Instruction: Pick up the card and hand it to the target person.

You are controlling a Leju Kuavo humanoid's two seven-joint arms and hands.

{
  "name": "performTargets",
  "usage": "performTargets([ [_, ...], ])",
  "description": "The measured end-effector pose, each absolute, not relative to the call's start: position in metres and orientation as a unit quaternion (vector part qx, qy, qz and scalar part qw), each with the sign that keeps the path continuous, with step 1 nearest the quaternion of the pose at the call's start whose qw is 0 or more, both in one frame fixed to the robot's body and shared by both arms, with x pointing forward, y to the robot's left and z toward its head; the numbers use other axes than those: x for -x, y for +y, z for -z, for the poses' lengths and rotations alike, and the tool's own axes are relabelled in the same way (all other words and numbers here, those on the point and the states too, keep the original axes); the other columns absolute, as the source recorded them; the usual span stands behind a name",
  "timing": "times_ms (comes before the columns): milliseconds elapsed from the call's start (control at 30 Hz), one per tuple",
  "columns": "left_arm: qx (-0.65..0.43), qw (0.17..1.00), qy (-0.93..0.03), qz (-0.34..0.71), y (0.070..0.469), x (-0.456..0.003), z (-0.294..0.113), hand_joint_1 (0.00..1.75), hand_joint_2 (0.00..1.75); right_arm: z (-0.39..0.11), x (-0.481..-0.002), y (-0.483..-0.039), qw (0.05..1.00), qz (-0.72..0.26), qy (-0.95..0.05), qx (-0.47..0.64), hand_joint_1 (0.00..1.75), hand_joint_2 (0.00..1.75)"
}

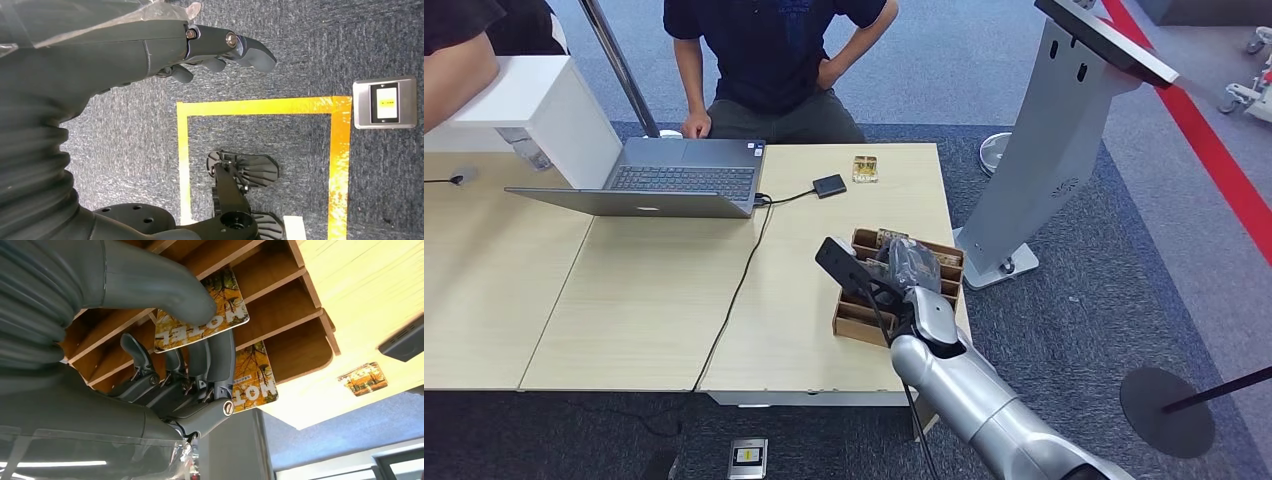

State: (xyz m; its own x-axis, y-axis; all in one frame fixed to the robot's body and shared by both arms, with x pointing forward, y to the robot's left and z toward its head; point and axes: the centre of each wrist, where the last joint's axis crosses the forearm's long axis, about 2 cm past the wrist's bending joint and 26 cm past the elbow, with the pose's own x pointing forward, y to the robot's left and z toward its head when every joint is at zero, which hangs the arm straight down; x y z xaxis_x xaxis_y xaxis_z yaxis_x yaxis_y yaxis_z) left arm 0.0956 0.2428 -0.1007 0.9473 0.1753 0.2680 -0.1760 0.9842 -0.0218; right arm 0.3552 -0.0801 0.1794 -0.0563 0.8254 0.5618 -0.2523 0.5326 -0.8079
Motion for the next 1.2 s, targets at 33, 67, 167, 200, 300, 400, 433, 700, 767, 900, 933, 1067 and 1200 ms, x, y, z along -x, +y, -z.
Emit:
performTargets([
  [33,-0.002,0.987,-0.136,-0.088,0.243,-0.096,0.101,0.00,1.75,-0.179,-0.355,-0.080,0.642,-0.419,-0.595,0.242,1.41,1.75],
  [67,-0.003,0.987,-0.137,-0.086,0.243,-0.096,0.101,0.00,1.75,-0.179,-0.355,-0.080,0.641,-0.419,-0.596,0.242,1.41,1.75],
  [167,-0.011,0.987,-0.140,-0.078,0.243,-0.096,0.101,0.00,1.75,-0.179,-0.355,-0.080,0.637,-0.420,-0.599,0.242,1.41,1.75],
  [200,-0.013,0.987,-0.141,-0.077,0.243,-0.096,0.101,0.00,1.75,-0.179,-0.355,-0.080,0.635,-0.420,-0.601,0.242,1.41,1.75],
  [300,-0.015,0.986,-0.143,-0.080,0.243,-0.096,0.101,0.00,1.75,-0.180,-0.354,-0.080,0.625,-0.418,-0.614,0.240,1.41,1.75],
  [400,-0.012,0.985,-0.146,-0.087,0.243,-0.095,0.101,0.00,1.75,-0.184,-0.352,-0.079,0.608,-0.413,-0.635,0.238,1.41,1.75],
  [433,-0.011,0.985,-0.146,-0.088,0.243,-0.095,0.101,0.00,1.75,-0.186,-0.352,-0.078,0.601,-0.411,-0.643,0.237,1.41,1.75],
  [700,-0.005,0.984,-0.149,-0.094,0.243,-0.095,0.101,0.00,1.75,-0.210,-0.346,-0.079,0.533,-0.390,-0.718,0.221,1.41,1.75],
  [767,-0.005,0.984,-0.149,-0.094,0.243,-0.095,0.101,0.00,1.75,-0.216,-0.345,-0.079,0.520,-0.385,-0.730,0.217,1.41,1.75],
  [900,-0.003,0.984,-0.150,-0.092,0.243,-0.095,0.101,0.00,1.75,-0.226,-0.344,-0.081,0.492,-0.381,-0.754,0.210,1.41,1.75],
  [933,-0.003,0.984,-0.151,-0.090,0.243,-0.096,0.101,0.00,1.75,-0.227,-0.344,-0.081,0.484,-0.381,-0.760,0.209,1.41,1.75],
  [1067,0.001,0.985,-0.151,-0.082,0.243,-0.100,0.100,0.00,1.75,-0.233,-0.350,-0.082,0.443,-0.380,-0.785,0.206,1.41,1.75],
  [1200,0.005,0.986,-0.154,-0.068,0.242,-0.109,0.098,0.00,1.75,-0.239,-0.369,-0.080,0.383,-0.386,-0.808,0.228,1.41,1.75],
])
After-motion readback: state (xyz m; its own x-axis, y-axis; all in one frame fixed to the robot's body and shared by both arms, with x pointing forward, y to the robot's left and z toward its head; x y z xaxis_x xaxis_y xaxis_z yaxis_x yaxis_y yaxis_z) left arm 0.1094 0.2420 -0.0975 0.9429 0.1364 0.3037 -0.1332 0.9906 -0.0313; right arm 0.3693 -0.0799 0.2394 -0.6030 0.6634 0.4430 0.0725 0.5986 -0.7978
